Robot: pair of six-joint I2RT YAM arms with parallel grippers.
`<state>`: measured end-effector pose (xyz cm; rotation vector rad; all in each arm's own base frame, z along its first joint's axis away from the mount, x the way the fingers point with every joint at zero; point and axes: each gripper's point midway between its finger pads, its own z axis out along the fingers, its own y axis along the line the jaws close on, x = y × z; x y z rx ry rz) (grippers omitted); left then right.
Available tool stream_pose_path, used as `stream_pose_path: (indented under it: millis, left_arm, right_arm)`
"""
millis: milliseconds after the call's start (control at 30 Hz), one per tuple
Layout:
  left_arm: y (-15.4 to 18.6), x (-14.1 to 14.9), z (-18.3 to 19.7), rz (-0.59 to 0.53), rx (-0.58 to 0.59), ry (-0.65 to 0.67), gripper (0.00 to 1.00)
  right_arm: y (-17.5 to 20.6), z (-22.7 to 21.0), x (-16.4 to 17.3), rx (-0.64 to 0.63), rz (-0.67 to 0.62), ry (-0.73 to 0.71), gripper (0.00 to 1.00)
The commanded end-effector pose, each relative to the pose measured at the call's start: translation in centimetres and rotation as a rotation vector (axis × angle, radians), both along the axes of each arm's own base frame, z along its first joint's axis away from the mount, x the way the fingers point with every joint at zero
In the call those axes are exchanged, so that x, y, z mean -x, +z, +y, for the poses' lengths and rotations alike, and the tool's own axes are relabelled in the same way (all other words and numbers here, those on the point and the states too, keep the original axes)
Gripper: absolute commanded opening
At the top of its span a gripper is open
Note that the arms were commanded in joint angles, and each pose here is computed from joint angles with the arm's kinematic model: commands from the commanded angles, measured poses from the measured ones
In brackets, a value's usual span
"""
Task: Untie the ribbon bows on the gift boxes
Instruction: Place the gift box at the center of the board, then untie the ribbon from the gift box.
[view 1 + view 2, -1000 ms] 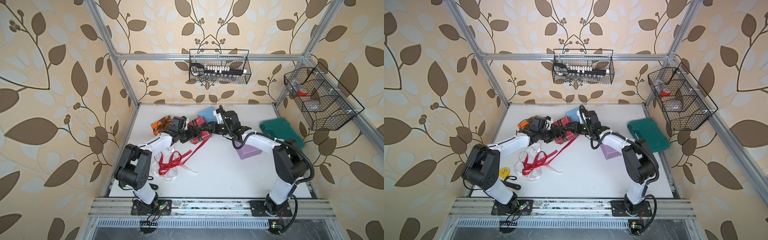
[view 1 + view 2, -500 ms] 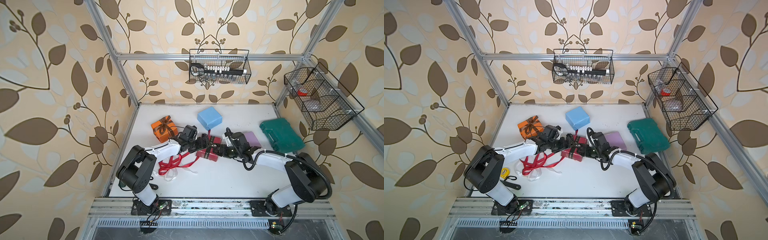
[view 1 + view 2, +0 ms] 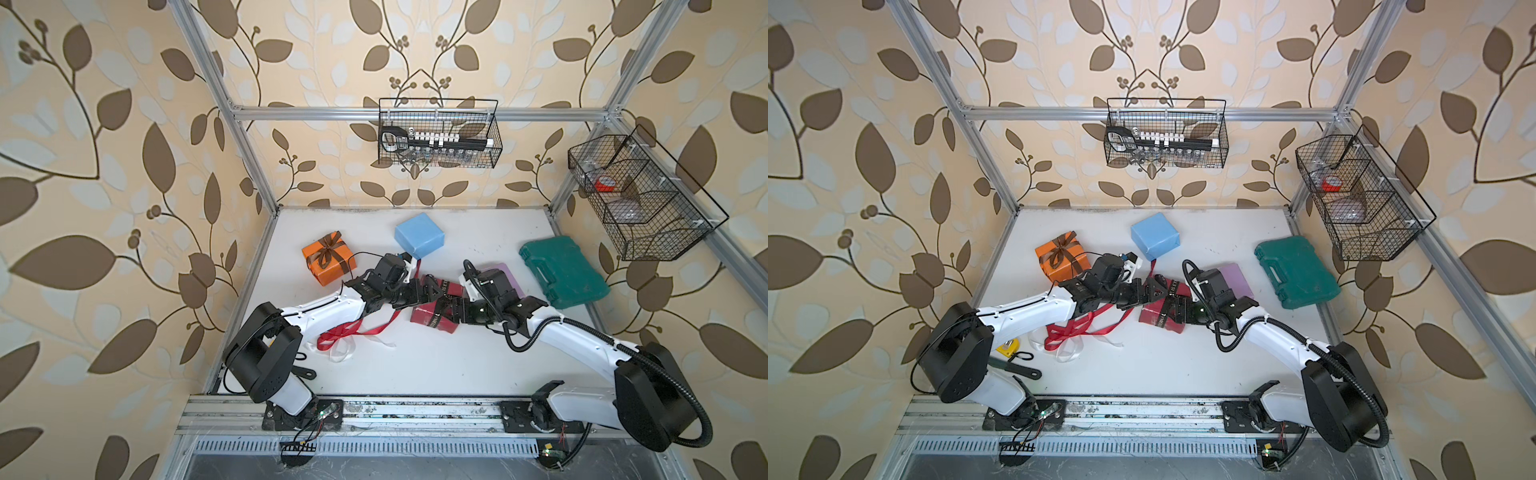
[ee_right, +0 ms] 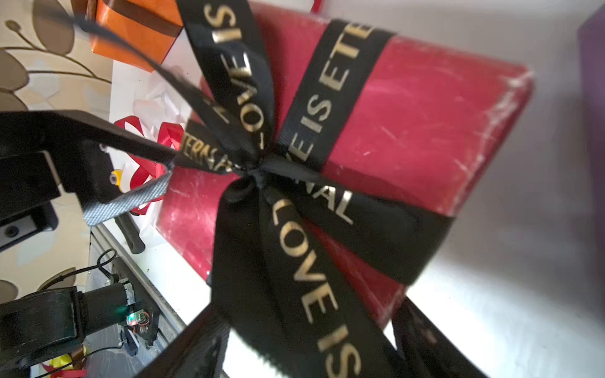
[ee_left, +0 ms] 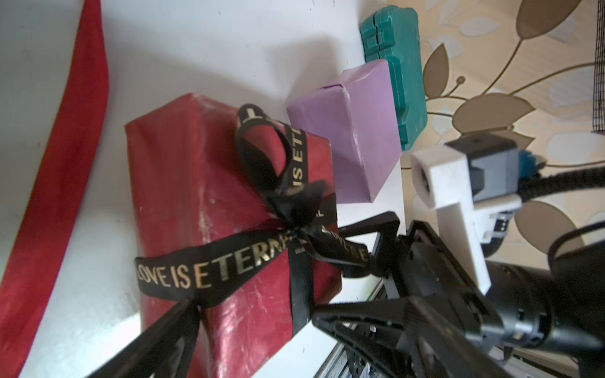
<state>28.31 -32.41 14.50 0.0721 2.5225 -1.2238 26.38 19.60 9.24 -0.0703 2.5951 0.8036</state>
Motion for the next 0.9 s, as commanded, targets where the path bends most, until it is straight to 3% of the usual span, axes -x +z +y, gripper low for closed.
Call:
stream_pose_path:
  millis: [0,233,367,467,600,867]
  left_arm:
    - [1.8,0.4,-0.3,-0.044,-0.008,-0.053,0.99]
    - [1.3,-0.3,1.8,-0.059,-0.109,-0.015,0.99]
    - [2.2,-1.6,4.5,-0.124,-0.216,0.049,0.99]
    - [4.3,-2.5,6.2,-0.184,-0.213,0.094,0.99]
    - [4.7,-3.5,6.6,-0.132,-0.136,0.089,0.99]
    - [4.5,-3.4,5.7,-0.097,-0.059,0.067,0.96]
  right_arm:
    - [1.0,-0.6,0.2,0.025,-0.046,0.033,0.83]
    - [3.0,-2.6,-0.4,0.113,-0.117,0.004,0.85]
    - [4.6,-3.0,-0.6,0.149,-0.147,0.023,0.78]
    - [6.0,-2.0,-0.7,0.097,-0.158,0.05,0.69]
    - [6.8,-0.2,-0.8,0.037,-0.163,0.095,0.49]
    - [4.7,1.4,-0.8,0.085,-0.129,0.159,0.47]
